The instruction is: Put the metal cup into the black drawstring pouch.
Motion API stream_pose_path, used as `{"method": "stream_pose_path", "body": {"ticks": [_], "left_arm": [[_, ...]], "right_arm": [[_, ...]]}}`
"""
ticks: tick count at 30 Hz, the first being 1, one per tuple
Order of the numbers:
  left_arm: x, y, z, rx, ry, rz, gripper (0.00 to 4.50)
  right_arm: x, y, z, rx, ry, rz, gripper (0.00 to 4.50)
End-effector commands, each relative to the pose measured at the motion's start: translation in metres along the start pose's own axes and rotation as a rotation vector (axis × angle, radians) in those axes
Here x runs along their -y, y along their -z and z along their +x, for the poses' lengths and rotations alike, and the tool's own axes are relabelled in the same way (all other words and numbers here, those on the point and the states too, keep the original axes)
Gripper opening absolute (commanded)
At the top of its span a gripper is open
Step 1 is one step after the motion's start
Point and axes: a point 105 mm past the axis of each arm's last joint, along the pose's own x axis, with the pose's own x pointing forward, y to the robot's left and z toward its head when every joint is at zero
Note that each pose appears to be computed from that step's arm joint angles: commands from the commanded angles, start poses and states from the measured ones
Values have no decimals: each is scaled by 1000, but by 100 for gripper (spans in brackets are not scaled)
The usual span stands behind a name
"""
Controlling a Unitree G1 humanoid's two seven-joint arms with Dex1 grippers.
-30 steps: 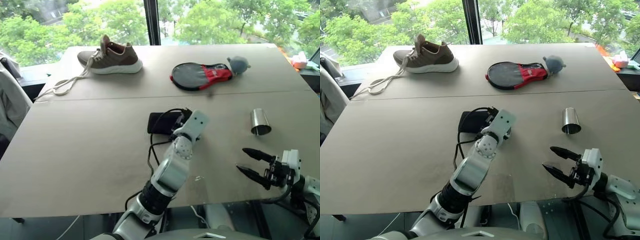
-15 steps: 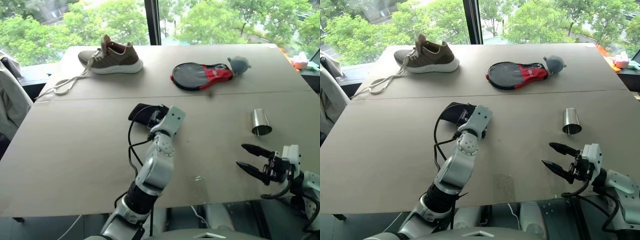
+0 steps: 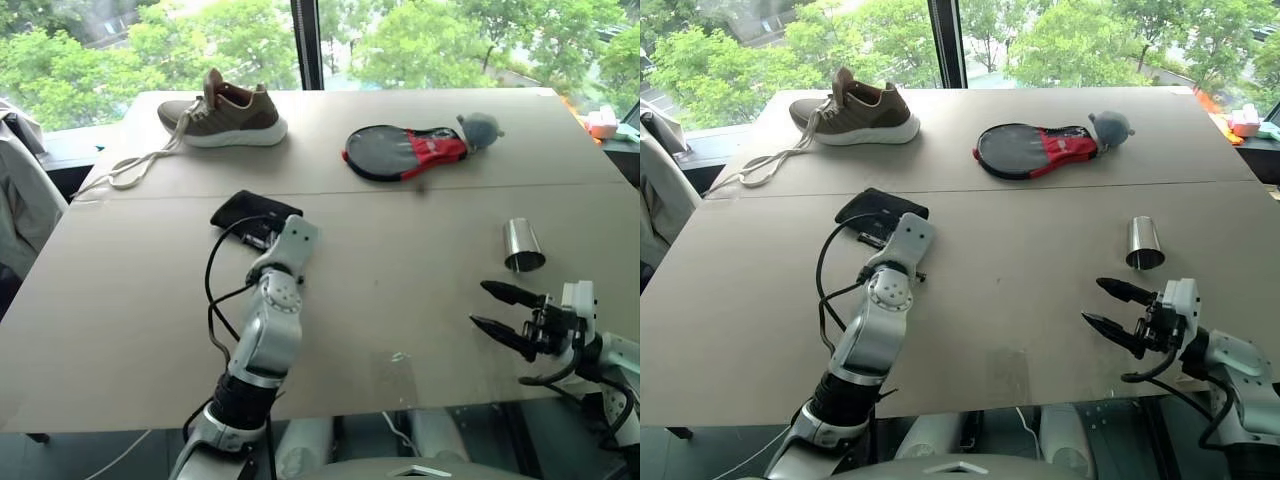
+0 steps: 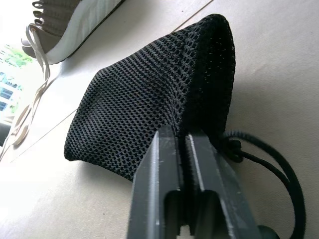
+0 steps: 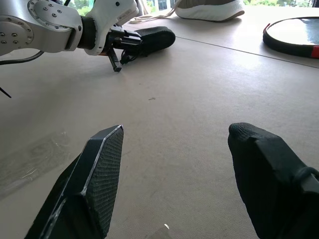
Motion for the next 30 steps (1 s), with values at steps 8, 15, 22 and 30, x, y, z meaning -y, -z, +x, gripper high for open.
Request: {"method": "stream_pose_path", "body": {"ticks": [8, 15, 22, 30], "left_arm": [[26, -23, -33, 216, 403, -219, 10], [14, 7, -74, 346, 716, -210, 10], [-15, 41, -71, 333, 635, -323, 10], [-28, 16, -63, 417, 557, -458, 10]], "right_arm": [[20, -30, 4, 99, 94, -179, 338], [61, -39, -15, 30, 432, -370, 338], [83, -20, -39, -136, 648, -409, 338], [113, -14, -47, -224, 769, -414, 338]]}}
